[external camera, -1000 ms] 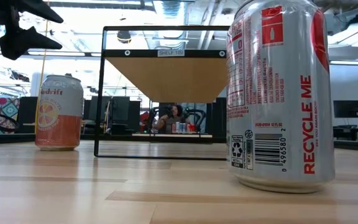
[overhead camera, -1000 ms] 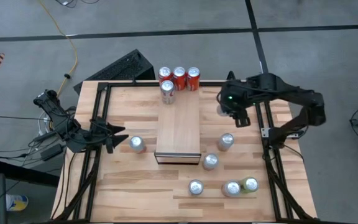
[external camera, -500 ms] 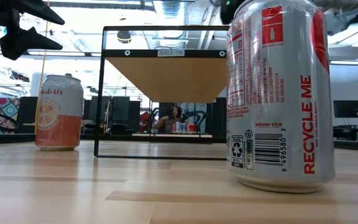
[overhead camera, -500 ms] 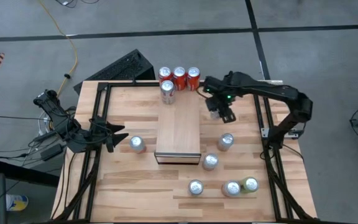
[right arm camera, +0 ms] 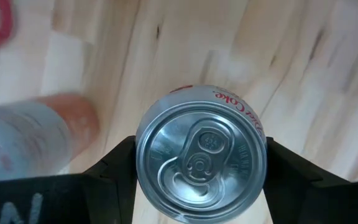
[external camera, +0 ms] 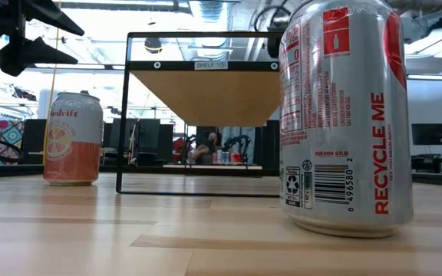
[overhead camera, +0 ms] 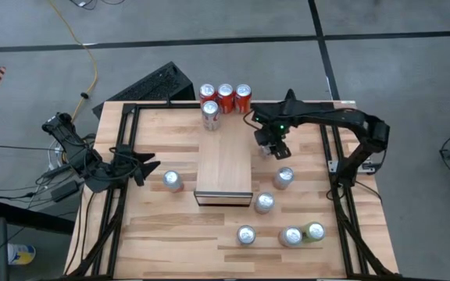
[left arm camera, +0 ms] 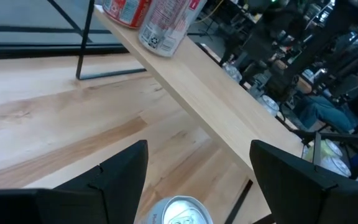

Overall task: Place canned beverage on shelf
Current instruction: Put the bottom red-silver soda can on the shelf aligned with the other red-silver soda can

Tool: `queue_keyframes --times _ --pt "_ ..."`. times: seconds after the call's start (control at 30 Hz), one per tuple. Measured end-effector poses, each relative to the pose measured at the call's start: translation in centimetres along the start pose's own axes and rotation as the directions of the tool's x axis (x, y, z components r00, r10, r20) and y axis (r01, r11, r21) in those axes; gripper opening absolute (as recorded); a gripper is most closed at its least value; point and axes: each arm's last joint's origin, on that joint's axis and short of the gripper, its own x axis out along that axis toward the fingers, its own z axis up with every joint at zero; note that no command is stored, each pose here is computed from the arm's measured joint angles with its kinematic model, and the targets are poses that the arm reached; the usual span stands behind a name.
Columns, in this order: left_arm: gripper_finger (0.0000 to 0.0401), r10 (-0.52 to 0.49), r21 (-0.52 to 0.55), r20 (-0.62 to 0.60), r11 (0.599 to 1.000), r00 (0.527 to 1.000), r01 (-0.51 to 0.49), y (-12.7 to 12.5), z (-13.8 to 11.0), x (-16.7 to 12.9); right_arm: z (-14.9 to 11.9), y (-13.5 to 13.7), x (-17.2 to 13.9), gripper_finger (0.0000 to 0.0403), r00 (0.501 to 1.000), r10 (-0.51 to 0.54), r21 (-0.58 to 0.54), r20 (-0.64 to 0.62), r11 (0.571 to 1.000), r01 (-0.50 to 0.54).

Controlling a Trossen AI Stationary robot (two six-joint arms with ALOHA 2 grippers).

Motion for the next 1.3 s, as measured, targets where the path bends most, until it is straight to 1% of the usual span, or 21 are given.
queue_keyframes --times 0.07,0.2,0.33,0.47,0.63,0.73,0.87,1.0,1.07,1.1,1.13,1.17,1.2,1.23,1.27,1.3 --pt "0.027 0.001 0.001 0.001 1.0 1.0 -0.001 0.0 0.0 0.0 -0.5 0.1 0.7 0.0245 1.0 0.016 -0.003 -0.021 1.0 -0.016" --pt "0.027 0.005 0.021 0.008 1.0 1.0 -0.005 0.0 0.0 0.0 -1.1 0.0 1.1 0.0245 0.999 0.029 -0.007 -0.026 1.0 -0.029" --pt "0.027 0.012 0.025 0.022 1.0 1.0 -0.013 0.0 0.1 0.0 -1.5 -0.5 1.1 0.0253 0.999 0.031 0.028 -0.021 0.999 -0.031" --pt "0.027 0.014 0.026 0.025 1.0 1.0 -0.015 0.1 0.1 0.0 -1.6 -0.5 1.1 0.0288 0.999 0.04 0.074 -0.037 0.997 -0.037" --pt "0.027 0.014 0.026 0.025 1.0 1.0 -0.014 0.1 0.1 0.0 -2.0 -0.1 1.4 0.0355 0.993 0.063 0.119 -0.103 0.992 -0.051" --pt "0.027 0.014 0.026 0.025 1.0 1.0 -0.014 0.0 0.1 0.0 -1.8 -0.1 0.9 0.0383 0.992 0.028 0.15 -0.125 0.989 -0.009" --pt "0.027 0.013 0.026 0.024 1.0 1.0 -0.014 0.0 0.1 0.0 -1.6 -0.3 -0.5 0.0397 0.994 0.01 0.219 -0.11 0.976 0.015" --pt "0.027 0.01 0.025 0.018 1.0 1.0 -0.01 0.0 0.1 0.0 -1.7 -0.2 -2.6 0.0396 0.993 0.003 0.327 -0.116 0.944 0.035" --pt "0.027 0.004 0.024 0.007 1.0 1.0 -0.004 0.0 0.0 0.0 -2.0 0.2 -3.6 0.0395 0.991 0.01 0.413 -0.134 0.91 0.046" --pt "0.027 0.001 0.018 0.002 1.0 1.0 -0.001 0.0 0.0 0.0 -2.2 0.4 -4.0 0.0395 0.99 0.017 0.465 -0.142 0.884 0.052" --pt "0.027 -0.001 0.013 -0.002 1.0 1.0 0.001 0.0 0.0 0.0 -2.4 0.7 -4.4 0.0395 0.989 0.02 0.519 -0.149 0.853 0.06" --pt "0.027 -0.003 0.011 -0.006 1.0 1.0 0.003 0.0 0.0 0.0 -2.7 0.9 -4.8 0.0395 0.988 0.023 0.585 -0.153 0.808 0.072" --pt "0.027 -0.005 0.011 -0.011 1.0 1.0 0.005 0.0 0.0 0.0 -2.9 1.2 -5.2 0.0395 0.988 0.024 0.647 -0.151 0.758 0.081" --pt "0.027 -0.008 0.012 -0.017 1.0 1.0 0.008 0.0 0.0 0.0 -3.1 1.5 -5.7 0.0395 0.99 0.022 0.712 -0.136 0.698 0.082" --pt "0.027 -0.009 0.014 -0.021 1.0 1.0 0.01 0.0 -0.1 0.0 -3.2 1.7 -6.2 0.0395 0.993 0.012 0.779 -0.115 0.622 0.082" --pt "0.027 -0.009 0.017 -0.024 1.0 1.0 0.009 0.0 -0.1 0.0 -3.1 1.9 -6.5 0.0395 0.996 -0.009 0.841 -0.088 0.536 0.079"
